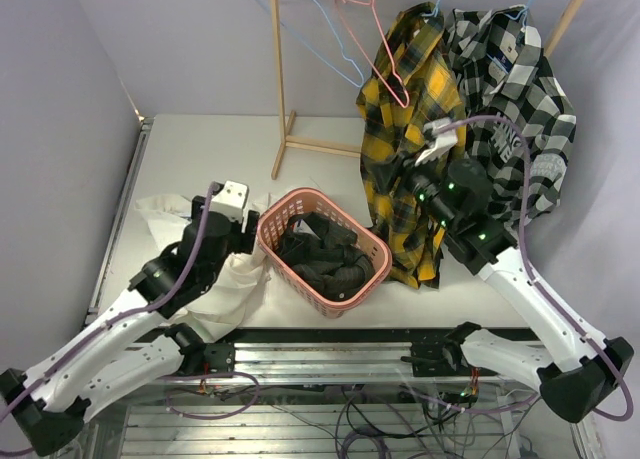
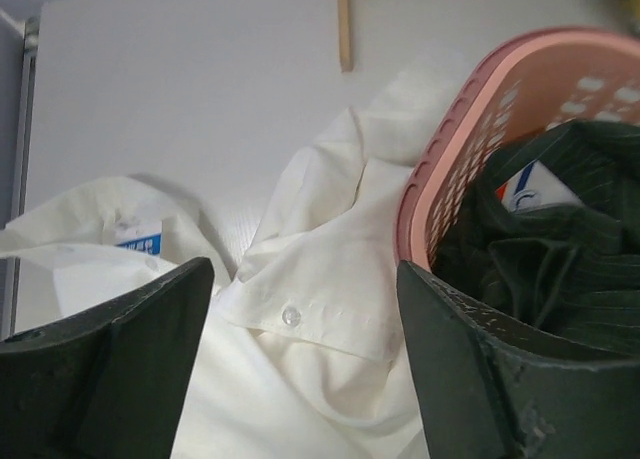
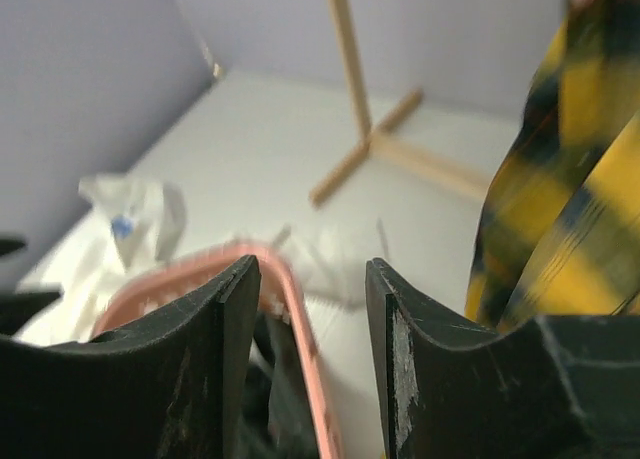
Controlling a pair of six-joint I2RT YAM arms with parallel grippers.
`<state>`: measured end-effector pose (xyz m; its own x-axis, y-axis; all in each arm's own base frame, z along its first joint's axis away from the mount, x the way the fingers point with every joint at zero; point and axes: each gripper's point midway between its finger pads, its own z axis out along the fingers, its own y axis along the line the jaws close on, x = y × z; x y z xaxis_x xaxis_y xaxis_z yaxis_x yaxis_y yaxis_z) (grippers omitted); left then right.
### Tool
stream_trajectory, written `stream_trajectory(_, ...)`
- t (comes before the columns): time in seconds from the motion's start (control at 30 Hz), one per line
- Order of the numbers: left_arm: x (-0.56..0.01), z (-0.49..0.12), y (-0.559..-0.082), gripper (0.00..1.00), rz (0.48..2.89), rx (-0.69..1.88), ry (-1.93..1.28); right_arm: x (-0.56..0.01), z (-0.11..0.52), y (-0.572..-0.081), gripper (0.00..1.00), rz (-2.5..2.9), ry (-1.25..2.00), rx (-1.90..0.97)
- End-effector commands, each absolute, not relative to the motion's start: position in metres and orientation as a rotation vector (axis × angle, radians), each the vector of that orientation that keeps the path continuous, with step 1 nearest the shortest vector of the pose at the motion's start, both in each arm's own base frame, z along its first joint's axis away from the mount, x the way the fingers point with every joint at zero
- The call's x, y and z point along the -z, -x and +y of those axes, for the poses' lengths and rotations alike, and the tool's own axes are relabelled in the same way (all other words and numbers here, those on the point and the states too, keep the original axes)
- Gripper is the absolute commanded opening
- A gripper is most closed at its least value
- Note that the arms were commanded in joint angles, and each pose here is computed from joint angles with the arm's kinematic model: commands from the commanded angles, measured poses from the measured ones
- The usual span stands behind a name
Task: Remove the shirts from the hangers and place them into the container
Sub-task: Pick up the shirt from the center of the board.
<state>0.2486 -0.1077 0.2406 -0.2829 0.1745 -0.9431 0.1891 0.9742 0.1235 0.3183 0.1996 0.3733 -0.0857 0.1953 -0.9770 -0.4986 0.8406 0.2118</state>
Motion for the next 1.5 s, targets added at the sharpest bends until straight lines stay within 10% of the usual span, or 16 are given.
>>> stream_trajectory(0.0, -0.226, -0.098, -0.260, 0.87, 1.976, -0.080, -0.217, -0.320, 0.214, -0.279, 0.46, 1.695, 0.328, -0.715)
stream_trajectory(0.67, -0.164, -0.042, -0.261, 0.90, 2.356, 0.339, 0.686, -0.301, 0.188, -0.242, 0.47, 1.687, 0.305, -0.710)
stream_trajectory(1.47, -0.073, -0.010, -0.232, 0.96, 2.424, -0.012, 1.297, -0.287, 0.172, -0.225, 0.47, 1.662, 0.199, -0.750)
